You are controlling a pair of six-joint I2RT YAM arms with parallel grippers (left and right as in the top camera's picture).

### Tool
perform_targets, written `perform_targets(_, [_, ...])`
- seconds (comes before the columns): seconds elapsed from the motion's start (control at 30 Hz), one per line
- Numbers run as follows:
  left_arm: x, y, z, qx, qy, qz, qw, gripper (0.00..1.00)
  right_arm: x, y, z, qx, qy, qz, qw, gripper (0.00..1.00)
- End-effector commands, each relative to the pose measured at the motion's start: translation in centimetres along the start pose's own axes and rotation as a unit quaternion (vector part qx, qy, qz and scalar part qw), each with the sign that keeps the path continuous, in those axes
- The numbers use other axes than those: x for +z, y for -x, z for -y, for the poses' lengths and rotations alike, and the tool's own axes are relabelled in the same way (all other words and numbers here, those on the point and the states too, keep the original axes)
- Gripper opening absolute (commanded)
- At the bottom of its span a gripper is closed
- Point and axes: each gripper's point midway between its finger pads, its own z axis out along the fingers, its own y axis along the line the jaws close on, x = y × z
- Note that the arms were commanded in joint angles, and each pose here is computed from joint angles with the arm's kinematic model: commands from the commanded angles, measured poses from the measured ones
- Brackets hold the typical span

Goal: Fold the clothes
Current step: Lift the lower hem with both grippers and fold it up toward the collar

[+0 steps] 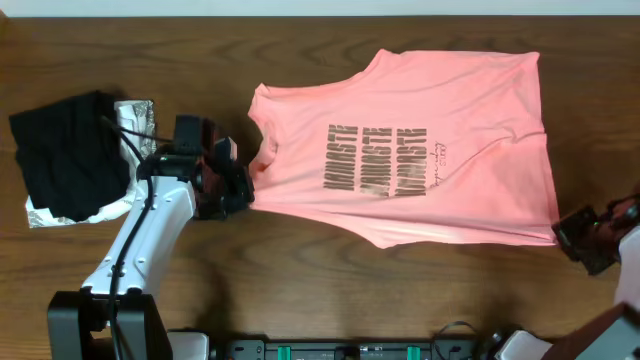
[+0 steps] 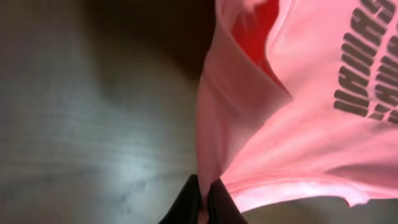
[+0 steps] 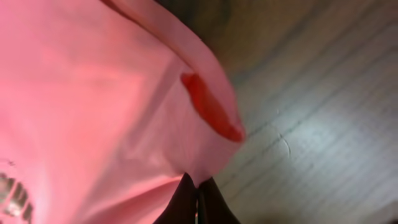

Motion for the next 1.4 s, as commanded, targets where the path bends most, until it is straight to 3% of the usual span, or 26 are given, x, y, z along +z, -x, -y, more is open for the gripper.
perform_targets(0.0, [-0.5, -0.5, -0.6, -0.010, 0.014, -0.009, 1.000, 0.06, -1.5, -0.2, -0.5, -0.016, 0.010, 0.024, 1.000, 0.01])
perform_targets(0.23, [-0.8, -2.0, -1.0, -0.018, 0.022, -0.034, 0.999, 0.06, -3.1, -1.1, -0.4, -0.022, 0.014, 0.035, 0.999, 0.01])
perform_targets(0.47, [-2.0, -0.1, -0.1, 0.000, 0.007, 0.022, 1.000, 0.06, -3.4, 0.8, -1.5, -0.029, 0.039, 0.074, 0.996, 0.01])
perform_targets(0.73, [-2.6, 3.7, -0.8, -0.002, 0.039, 0.108, 0.993, 0.06, -4.7, 4.9, -5.2, -0.052, 0.118, 0.156, 0.979, 0.01])
perform_targets(1.17, [-2.6, 6.2, 0.1, 0.009, 0.022, 0.151, 0.988, 0.06, -1.4, 5.1, -12.8, -0.151, 0.163, 0.159, 0.962, 0.01])
perform_targets(1.37, [-1.7, 6.7, -0.1, 0.008, 0.023, 0.147, 0.989, 0.06, -0.1, 5.7, -15.2, -0.151, 0.178, 0.170, 0.957, 0.01])
